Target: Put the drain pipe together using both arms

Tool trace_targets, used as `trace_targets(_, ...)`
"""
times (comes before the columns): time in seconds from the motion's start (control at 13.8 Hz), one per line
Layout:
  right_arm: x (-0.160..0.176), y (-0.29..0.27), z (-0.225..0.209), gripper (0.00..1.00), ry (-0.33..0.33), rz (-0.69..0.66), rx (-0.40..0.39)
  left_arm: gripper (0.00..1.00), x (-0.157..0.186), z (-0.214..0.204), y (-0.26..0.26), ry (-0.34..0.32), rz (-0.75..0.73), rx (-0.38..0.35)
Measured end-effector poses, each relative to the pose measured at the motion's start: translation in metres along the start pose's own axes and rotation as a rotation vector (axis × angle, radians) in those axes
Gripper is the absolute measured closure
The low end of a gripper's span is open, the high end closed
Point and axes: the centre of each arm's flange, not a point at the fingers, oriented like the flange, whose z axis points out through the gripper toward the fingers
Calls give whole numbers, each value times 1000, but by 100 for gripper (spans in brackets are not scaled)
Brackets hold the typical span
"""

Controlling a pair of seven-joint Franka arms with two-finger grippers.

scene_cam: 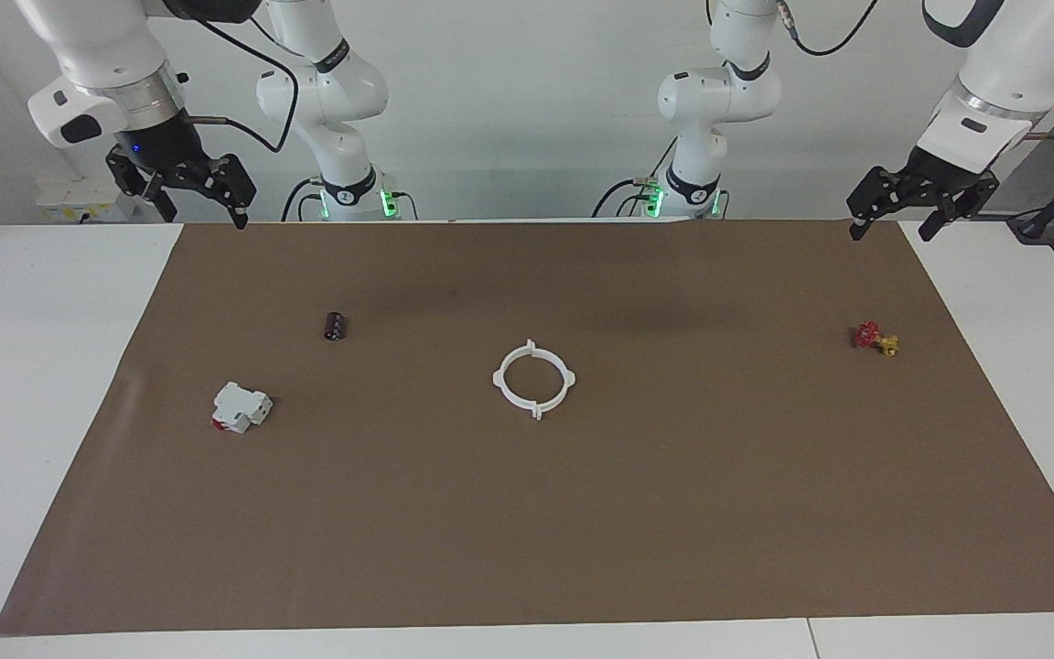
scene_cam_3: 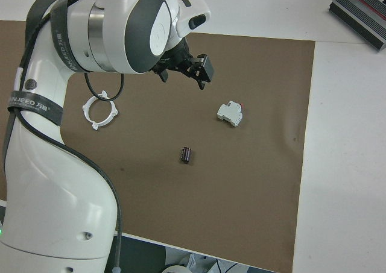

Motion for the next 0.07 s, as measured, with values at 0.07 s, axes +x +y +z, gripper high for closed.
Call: trace_targets(0.07, 0, 0, 0, 0, 0, 0, 0, 0, 0, 0, 0, 0, -1, 0)
